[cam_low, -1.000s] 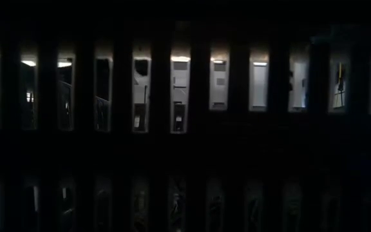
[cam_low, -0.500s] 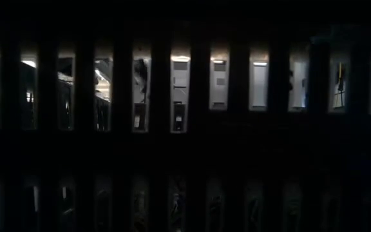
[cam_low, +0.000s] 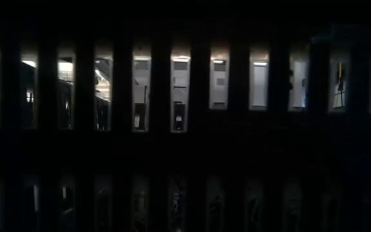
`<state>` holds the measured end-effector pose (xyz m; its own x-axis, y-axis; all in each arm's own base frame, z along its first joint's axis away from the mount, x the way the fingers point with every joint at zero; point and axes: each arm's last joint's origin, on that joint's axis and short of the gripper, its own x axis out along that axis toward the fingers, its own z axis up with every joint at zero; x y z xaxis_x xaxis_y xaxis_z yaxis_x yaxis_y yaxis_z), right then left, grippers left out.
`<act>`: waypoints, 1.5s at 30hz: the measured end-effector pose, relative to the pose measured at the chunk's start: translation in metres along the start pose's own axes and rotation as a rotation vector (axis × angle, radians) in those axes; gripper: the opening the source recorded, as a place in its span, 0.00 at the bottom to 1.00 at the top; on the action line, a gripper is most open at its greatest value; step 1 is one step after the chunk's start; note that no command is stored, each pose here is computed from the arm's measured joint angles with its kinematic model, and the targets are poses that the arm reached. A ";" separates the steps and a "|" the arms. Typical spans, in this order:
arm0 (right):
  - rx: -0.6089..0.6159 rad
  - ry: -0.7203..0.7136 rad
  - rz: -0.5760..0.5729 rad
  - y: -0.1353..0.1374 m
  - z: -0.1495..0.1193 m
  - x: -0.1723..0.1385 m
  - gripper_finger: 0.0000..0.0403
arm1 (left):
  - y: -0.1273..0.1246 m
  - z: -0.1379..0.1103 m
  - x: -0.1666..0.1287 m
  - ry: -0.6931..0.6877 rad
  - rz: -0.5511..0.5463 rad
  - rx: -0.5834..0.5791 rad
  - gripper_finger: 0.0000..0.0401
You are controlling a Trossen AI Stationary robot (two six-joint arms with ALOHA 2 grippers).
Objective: Sort Halloween decoration
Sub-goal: Put the black spider toy into the bottom black bin
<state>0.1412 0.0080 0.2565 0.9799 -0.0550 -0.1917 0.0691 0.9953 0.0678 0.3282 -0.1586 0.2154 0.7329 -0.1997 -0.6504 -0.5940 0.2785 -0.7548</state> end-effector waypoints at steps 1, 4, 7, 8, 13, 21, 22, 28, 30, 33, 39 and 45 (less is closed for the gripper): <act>0.000 0.000 0.000 0.000 0.000 0.000 0.34 | 0.000 -0.004 0.003 0.016 -0.011 0.004 0.00; 0.000 0.000 0.000 0.000 0.000 0.000 0.34 | 0.000 -0.014 0.011 0.045 -0.053 0.014 0.00; 0.000 0.000 0.000 0.000 0.000 0.000 0.34 | 0.001 -0.024 0.021 0.063 -0.088 0.022 0.00; 0.000 -0.001 0.000 0.000 0.000 0.000 0.34 | 0.001 -0.028 0.024 0.070 -0.105 0.024 0.00; 0.000 -0.001 0.000 0.000 0.000 0.000 0.34 | 0.002 -0.041 0.032 0.094 -0.150 0.035 0.00; 0.000 0.000 0.000 0.000 0.000 0.000 0.34 | -0.001 -0.045 0.034 0.066 -0.198 -0.005 0.00; 0.000 0.000 0.000 0.000 0.000 0.000 0.34 | -0.002 -0.045 0.034 0.062 -0.207 -0.007 0.01; 0.000 0.000 0.000 0.000 0.000 0.000 0.34 | -0.002 -0.044 0.034 0.052 -0.213 -0.032 0.17; 0.000 0.000 0.000 0.000 0.000 0.000 0.34 | -0.002 -0.044 0.034 0.049 -0.210 -0.031 0.23; 0.000 0.000 0.000 0.000 0.000 0.000 0.34 | -0.001 -0.044 0.034 0.048 -0.201 -0.029 0.32; 0.000 -0.001 0.000 0.000 0.000 0.000 0.34 | 0.005 -0.037 0.027 0.042 -0.089 -0.100 0.39; 0.000 -0.001 0.000 0.000 0.000 0.000 0.34 | 0.016 -0.018 -0.012 0.023 0.182 -0.335 0.40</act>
<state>0.1412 0.0080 0.2566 0.9801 -0.0550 -0.1906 0.0690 0.9953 0.0677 0.3042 -0.1689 0.2095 0.5999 -0.1973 -0.7754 -0.7922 -0.0105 -0.6102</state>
